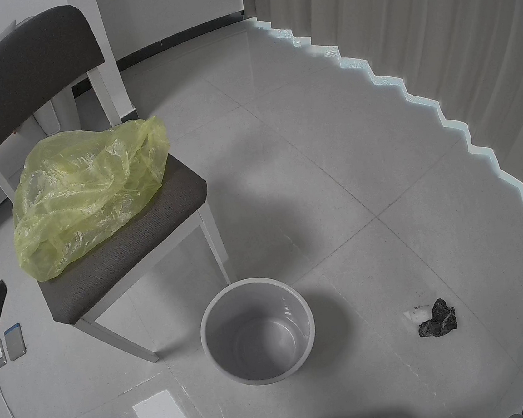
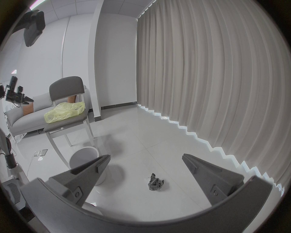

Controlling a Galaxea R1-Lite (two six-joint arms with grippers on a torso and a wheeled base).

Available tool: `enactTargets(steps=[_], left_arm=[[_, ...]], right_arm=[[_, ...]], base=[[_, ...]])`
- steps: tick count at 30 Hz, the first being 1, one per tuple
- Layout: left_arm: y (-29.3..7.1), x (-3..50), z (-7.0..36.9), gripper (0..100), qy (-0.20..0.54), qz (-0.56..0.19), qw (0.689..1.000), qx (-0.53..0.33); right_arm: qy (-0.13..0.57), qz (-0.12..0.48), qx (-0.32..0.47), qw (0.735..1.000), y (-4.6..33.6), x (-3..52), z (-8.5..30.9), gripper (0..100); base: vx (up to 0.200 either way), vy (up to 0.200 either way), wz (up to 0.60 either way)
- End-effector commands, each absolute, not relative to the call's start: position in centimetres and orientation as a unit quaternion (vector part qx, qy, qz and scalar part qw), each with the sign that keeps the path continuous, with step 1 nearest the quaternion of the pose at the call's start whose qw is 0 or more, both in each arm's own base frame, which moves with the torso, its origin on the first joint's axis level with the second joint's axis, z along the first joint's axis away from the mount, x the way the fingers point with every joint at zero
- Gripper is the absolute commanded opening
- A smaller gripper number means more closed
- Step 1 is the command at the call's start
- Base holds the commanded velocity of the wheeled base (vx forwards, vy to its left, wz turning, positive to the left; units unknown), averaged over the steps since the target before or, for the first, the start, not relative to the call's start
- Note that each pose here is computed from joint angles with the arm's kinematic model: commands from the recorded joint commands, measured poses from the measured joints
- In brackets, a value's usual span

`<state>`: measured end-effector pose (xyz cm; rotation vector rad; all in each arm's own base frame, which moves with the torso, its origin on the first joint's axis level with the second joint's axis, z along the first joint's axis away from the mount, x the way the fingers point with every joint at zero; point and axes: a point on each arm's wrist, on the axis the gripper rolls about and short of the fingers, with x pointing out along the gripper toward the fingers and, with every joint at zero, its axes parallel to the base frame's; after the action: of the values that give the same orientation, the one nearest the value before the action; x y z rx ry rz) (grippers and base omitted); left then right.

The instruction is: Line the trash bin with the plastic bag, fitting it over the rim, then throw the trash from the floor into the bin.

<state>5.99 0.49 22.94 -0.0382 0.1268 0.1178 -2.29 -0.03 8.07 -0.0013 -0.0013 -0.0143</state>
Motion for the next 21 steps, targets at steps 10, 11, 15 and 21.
enactTargets(steps=[10, 11, 15, 21], left_arm=[[7.4, 21.6, 20.4, 100, 0.305, 0.204, 0.928, 0.059], [7.7, 22.4, 20.3, 100, 0.307, 0.204, 0.928, 0.058], [8.4, 25.1, 20.8, 100, 0.292, 0.203, 0.933, 0.057], [7.2, 26.9, 20.6, 100, 0.293, 0.176, 0.938, 0.057]], right_arm=[[0.001, -0.007, -0.001, 1.0, 0.0, -2.3, 7.6, 100], [-0.001, -0.007, -0.001, 1.0, 0.0, -2.3, 7.6, 100], [-0.001, -0.007, -0.001, 1.0, 0.0, -2.3, 7.6, 100], [-0.001, -0.008, -0.001, 1.0, 0.0, -2.3, 7.6, 100]], base=[[0.0, 0.0, 0.0], [0.0, 0.0, 0.0], [0.0, 0.0, 0.0], [0.0, 0.0, 0.0]])
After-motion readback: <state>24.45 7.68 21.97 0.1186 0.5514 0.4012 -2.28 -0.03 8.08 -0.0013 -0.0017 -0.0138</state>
